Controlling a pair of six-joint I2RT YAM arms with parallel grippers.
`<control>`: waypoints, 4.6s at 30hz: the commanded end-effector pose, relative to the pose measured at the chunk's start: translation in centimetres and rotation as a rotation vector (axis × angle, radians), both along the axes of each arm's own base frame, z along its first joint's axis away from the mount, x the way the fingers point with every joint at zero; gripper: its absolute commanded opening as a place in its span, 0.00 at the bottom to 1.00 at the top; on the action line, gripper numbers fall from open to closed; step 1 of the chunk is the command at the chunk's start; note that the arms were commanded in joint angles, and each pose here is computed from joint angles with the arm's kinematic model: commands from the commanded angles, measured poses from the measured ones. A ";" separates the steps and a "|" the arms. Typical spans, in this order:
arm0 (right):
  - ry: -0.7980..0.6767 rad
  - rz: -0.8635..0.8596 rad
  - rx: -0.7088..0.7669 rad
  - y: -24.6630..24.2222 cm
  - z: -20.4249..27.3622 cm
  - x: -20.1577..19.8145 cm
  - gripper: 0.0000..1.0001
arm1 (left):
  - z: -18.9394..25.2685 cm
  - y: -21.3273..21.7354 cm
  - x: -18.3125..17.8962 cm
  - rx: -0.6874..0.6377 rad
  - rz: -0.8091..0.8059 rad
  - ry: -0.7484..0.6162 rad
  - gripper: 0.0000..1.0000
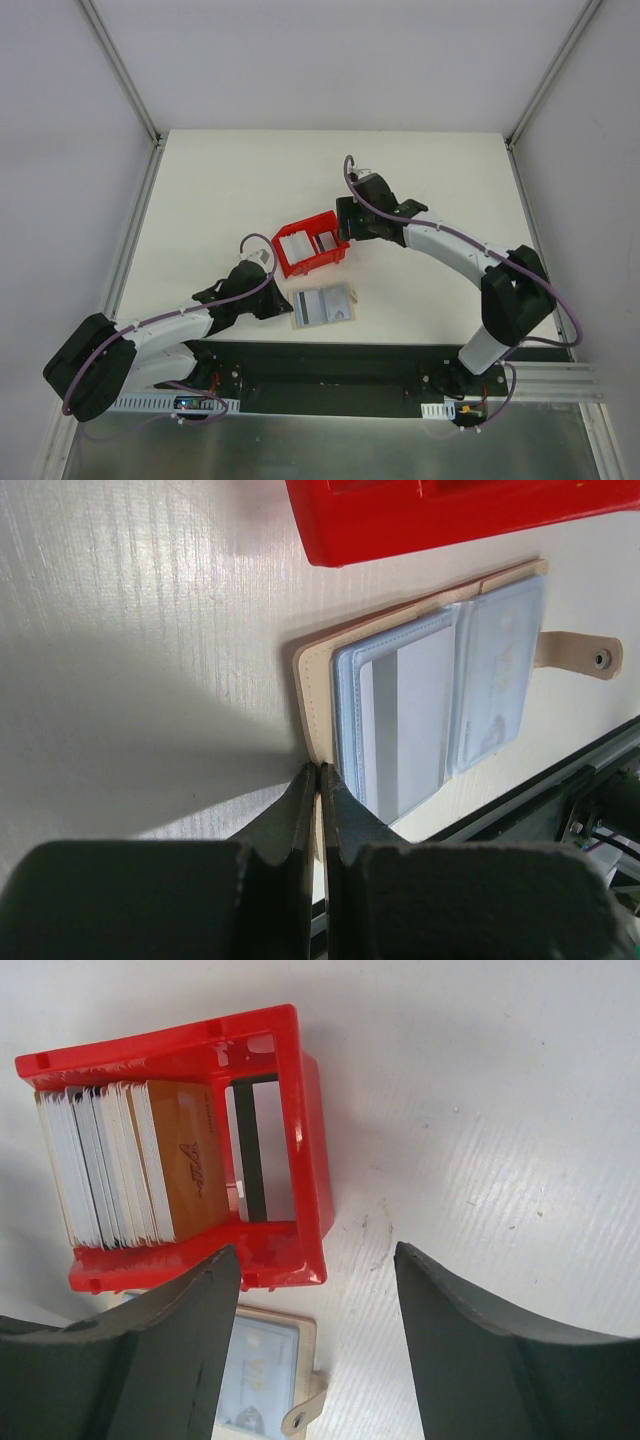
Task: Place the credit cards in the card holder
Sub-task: Move the storage box to the center of the board, then turn over the card slot in the card holder.
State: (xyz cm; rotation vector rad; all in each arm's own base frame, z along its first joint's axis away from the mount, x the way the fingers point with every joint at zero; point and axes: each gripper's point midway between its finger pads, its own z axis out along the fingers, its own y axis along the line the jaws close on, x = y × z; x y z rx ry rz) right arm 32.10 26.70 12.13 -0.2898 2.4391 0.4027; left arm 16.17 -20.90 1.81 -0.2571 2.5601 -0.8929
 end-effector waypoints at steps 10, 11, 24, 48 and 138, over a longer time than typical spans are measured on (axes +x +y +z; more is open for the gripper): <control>0.057 0.042 -0.070 0.4 -2.1 1.6 0.66 | -0.3 0.6 -0.1 0.021 0.005 -0.012 0.00; 0.057 0.039 -0.073 0.3 -2.2 1.7 0.66 | -0.2 0.6 -0.1 0.020 0.005 -0.013 0.00; 0.068 0.002 -0.148 -2.5 -3.4 2.2 0.66 | -0.3 0.6 -0.1 0.025 0.004 -0.016 0.00; 0.054 -0.041 -0.174 -5.2 -2.9 2.6 0.66 | -0.5 0.7 0.0 0.033 0.002 -0.011 0.00; 0.108 0.226 -0.152 8.7 -6.5 -14.5 0.64 | 2.0 0.0 0.3 -0.052 0.007 -0.074 0.00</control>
